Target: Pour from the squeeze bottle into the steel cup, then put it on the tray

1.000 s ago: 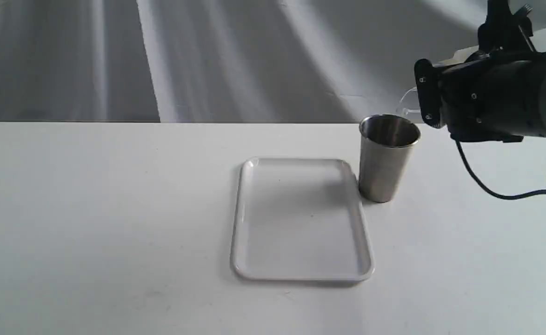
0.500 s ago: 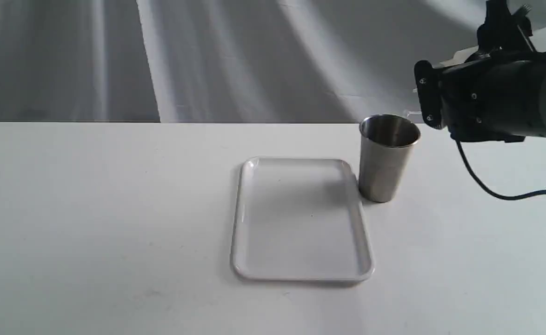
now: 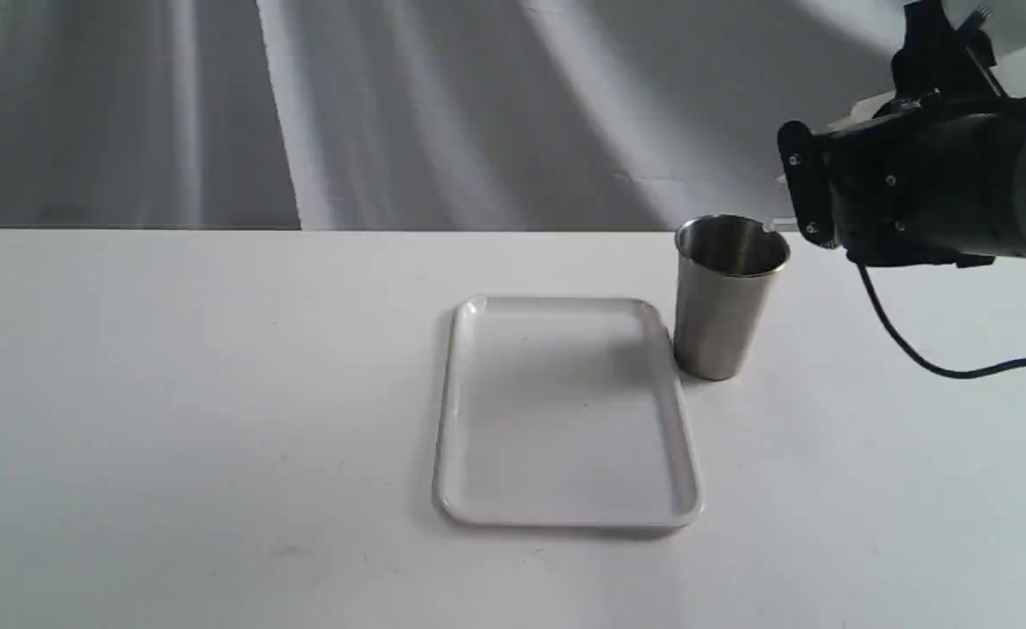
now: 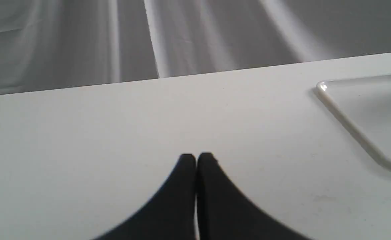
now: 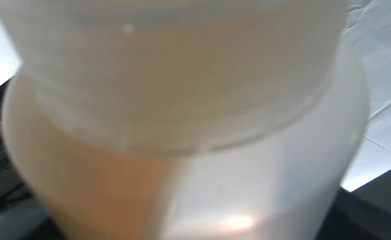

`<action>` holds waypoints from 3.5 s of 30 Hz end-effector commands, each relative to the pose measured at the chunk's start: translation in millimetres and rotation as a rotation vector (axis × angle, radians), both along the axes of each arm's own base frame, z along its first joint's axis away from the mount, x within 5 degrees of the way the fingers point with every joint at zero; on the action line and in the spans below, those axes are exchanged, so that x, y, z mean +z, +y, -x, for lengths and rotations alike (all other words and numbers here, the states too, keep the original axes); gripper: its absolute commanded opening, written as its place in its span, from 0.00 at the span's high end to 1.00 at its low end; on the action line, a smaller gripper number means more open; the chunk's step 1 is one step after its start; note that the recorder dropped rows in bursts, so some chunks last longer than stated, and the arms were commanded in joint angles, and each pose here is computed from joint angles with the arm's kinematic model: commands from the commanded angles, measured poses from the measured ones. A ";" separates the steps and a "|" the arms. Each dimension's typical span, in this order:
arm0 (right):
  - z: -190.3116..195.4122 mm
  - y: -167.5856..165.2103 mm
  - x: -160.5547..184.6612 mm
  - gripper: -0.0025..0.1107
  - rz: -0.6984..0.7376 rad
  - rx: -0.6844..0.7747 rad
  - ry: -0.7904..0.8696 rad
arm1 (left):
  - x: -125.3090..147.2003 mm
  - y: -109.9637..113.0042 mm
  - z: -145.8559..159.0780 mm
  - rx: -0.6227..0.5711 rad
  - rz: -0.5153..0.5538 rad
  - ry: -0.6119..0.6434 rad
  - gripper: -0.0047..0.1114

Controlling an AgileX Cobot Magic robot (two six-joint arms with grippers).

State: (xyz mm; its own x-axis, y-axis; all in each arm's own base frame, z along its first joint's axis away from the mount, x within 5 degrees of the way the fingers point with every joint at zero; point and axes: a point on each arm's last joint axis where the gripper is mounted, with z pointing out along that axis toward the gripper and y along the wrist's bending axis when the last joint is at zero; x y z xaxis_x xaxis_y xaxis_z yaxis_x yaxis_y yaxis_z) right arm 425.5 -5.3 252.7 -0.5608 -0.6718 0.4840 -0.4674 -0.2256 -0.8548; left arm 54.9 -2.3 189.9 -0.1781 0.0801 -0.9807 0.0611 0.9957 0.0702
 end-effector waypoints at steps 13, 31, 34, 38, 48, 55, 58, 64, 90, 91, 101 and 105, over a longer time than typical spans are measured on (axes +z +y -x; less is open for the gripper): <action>2.0 0.1 10.7 0.98 0.039 0.007 -0.026 | -0.7 -0.4 0.0 -0.005 0.006 -0.005 0.96; 2.0 0.9 10.7 0.98 0.076 0.018 0.012 | -0.7 -0.4 0.0 -0.005 0.006 -0.005 0.96; 2.0 0.9 10.7 0.98 0.076 0.018 0.012 | -0.7 -0.4 0.0 -0.005 0.006 -0.005 0.96; 2.0 0.9 10.7 0.98 0.076 0.018 0.012 | -0.7 -0.4 0.0 -0.005 0.006 -0.005 0.96; 2.0 0.9 10.7 0.98 0.052 0.012 -0.013 | -0.7 -0.4 0.0 -0.006 0.003 -0.005 0.96; 2.2 0.7 10.9 0.98 -0.055 -0.018 -0.126 | -0.7 -0.4 0.0 -0.005 0.004 -0.005 0.96; 2.2 0.7 10.9 0.98 -0.098 -0.028 -0.170 | -0.7 -0.4 0.0 -0.005 0.004 -0.005 0.96; 5.1 -0.7 5.1 0.98 -0.242 -0.097 -0.234 | -0.7 -0.4 0.0 -0.006 0.002 -0.005 0.96; 5.8 -0.2 1.4 0.98 -0.583 -0.206 -0.542 | -0.7 -0.4 0.0 -0.006 0.002 -0.005 0.96; 5.8 -0.2 1.4 0.98 -0.598 -0.211 -0.559 | -0.7 -0.4 0.0 -0.006 0.002 -0.005 0.96; 6.9 0.2 -0.9 0.98 -0.881 -0.319 -0.824 | -0.7 -0.4 0.0 -0.005 0.006 -0.005 0.96; 9.5 2.9 6.0 0.98 -0.918 -0.319 -0.844 | -0.7 -0.4 0.0 -0.005 0.006 -0.005 0.96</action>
State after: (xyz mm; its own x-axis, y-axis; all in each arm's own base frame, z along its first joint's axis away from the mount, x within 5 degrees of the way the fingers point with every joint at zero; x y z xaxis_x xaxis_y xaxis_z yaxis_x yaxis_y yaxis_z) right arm 419.5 -4.0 244.2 -0.6940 -0.3396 -0.6348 0.3402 0.6224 -0.7049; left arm 54.9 -2.3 189.9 -0.1781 0.0801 -0.9807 0.0611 0.9957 0.0702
